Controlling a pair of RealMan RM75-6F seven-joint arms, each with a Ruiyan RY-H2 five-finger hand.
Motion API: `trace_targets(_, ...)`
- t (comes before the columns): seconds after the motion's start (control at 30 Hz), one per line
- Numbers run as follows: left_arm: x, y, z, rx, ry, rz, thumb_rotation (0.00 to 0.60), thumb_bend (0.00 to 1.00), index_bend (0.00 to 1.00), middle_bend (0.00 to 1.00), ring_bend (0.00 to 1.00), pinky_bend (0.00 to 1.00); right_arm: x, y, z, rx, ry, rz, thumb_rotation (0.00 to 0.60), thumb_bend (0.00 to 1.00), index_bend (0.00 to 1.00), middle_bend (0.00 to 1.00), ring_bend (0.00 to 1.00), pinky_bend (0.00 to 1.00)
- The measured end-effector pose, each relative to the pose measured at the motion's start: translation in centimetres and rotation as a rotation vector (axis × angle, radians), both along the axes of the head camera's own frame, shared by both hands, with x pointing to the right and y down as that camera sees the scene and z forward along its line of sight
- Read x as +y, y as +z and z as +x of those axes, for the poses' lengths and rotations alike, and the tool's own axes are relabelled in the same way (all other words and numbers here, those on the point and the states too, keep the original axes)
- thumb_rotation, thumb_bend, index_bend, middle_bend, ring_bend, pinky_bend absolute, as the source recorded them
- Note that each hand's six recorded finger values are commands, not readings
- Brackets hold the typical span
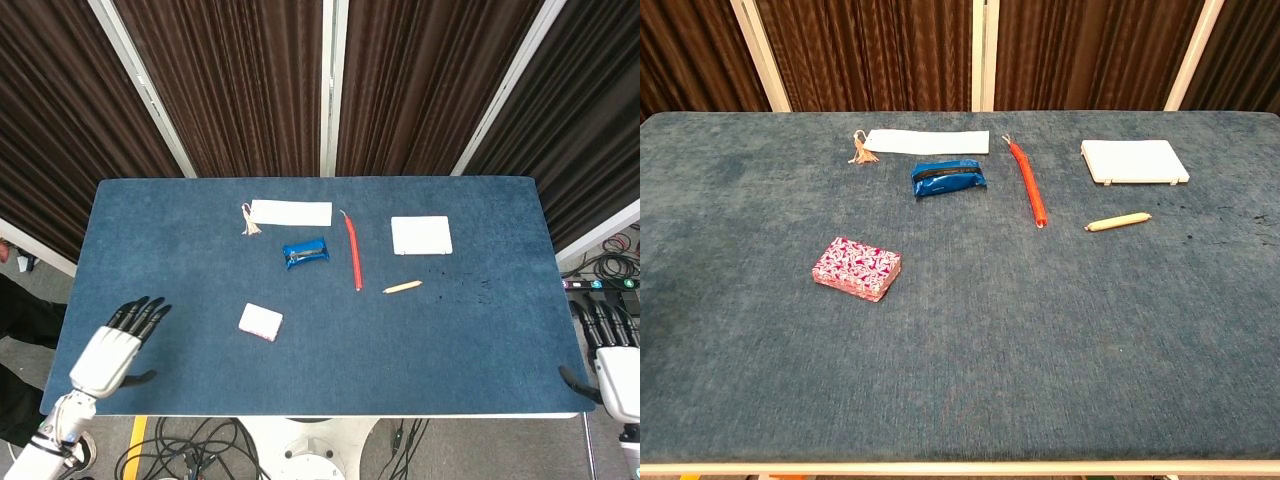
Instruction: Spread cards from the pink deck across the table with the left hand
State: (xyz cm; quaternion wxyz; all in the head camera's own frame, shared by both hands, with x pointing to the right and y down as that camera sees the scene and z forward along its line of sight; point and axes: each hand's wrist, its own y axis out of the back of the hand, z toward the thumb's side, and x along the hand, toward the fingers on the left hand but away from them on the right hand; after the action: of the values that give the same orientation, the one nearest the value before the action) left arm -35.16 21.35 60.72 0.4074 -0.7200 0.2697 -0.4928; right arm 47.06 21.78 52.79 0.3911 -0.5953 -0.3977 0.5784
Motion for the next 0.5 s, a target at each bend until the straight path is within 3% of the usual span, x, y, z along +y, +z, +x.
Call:
trace_targets(0.23, -1.3, 1.8, 2.7, 0.024, 0.087, -0.028, 0.600, 0.01, 0.09, 0.07, 0.01, 0.18, -0.5, -1.1, -0.6, -0.033, -0.021, 0.035, 0.600, 0.10, 0.00, 0.00, 0.00, 0.00)
trace_targets(0.5, -3.6, 4.3, 5.3, 0.023, 0.197, -0.061, 0.600, 0.02, 0.09, 0.11, 0.04, 0.22, -0.6, -1.1, 0.2, -0.014, 0.001, 0.022, 0.600, 0.10, 0.00, 0.00, 0.00, 0.00)
